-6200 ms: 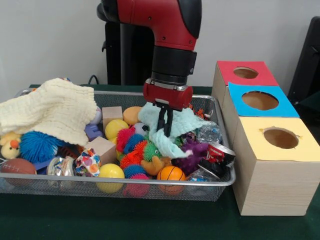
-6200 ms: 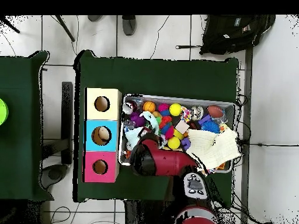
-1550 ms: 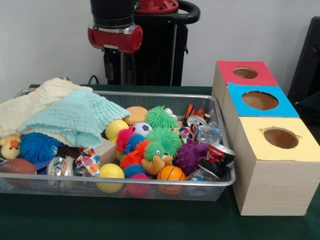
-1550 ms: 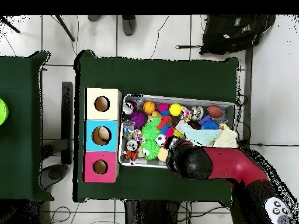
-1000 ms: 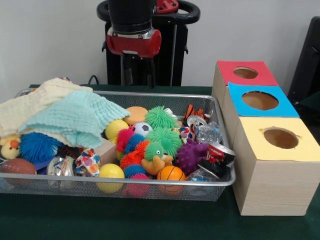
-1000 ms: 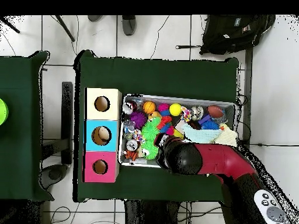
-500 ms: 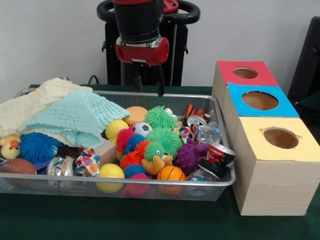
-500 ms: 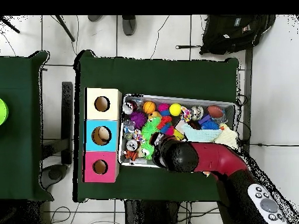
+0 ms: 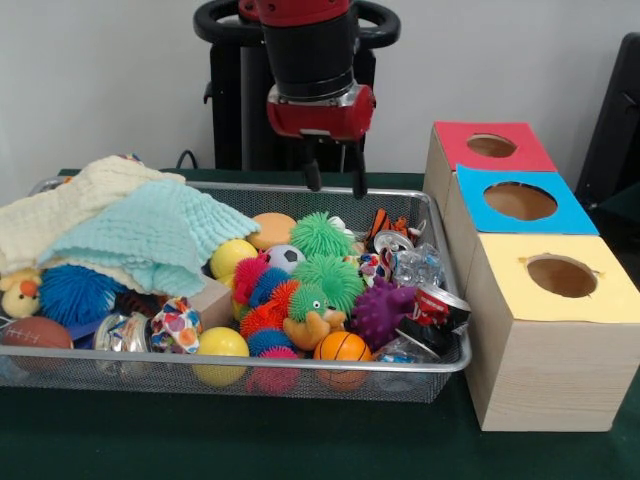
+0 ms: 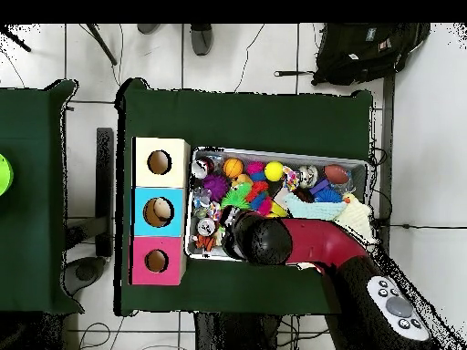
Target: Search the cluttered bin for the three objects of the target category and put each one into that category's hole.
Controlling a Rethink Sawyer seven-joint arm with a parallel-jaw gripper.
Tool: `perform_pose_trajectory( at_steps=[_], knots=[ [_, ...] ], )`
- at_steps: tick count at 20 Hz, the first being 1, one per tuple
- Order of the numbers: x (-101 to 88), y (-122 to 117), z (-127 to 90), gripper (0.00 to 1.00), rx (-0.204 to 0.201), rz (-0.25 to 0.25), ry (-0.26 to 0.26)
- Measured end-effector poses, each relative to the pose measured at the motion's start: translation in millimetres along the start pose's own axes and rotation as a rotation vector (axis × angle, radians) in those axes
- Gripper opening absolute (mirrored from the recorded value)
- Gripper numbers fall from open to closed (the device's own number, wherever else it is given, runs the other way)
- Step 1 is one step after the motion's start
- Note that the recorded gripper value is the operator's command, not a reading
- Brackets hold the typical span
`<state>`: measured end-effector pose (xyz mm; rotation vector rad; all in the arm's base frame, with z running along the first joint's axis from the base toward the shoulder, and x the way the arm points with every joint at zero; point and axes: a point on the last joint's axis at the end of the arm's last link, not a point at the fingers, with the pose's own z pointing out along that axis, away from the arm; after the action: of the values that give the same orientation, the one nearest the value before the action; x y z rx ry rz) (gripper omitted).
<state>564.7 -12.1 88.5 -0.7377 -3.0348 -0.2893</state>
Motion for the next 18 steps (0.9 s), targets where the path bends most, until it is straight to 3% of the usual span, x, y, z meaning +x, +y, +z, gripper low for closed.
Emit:
perform_pose_trajectory(
  at_steps=[5,13,18],
  knots=[
    [8.2,32,0,1.00,-0.019,-0.006,0.015],
    [17.5,58,3,1.00,-0.034,-0.012,0.031],
    [22.5,75,6,1.00,-0.028,-0.043,0.013]
  ],
)
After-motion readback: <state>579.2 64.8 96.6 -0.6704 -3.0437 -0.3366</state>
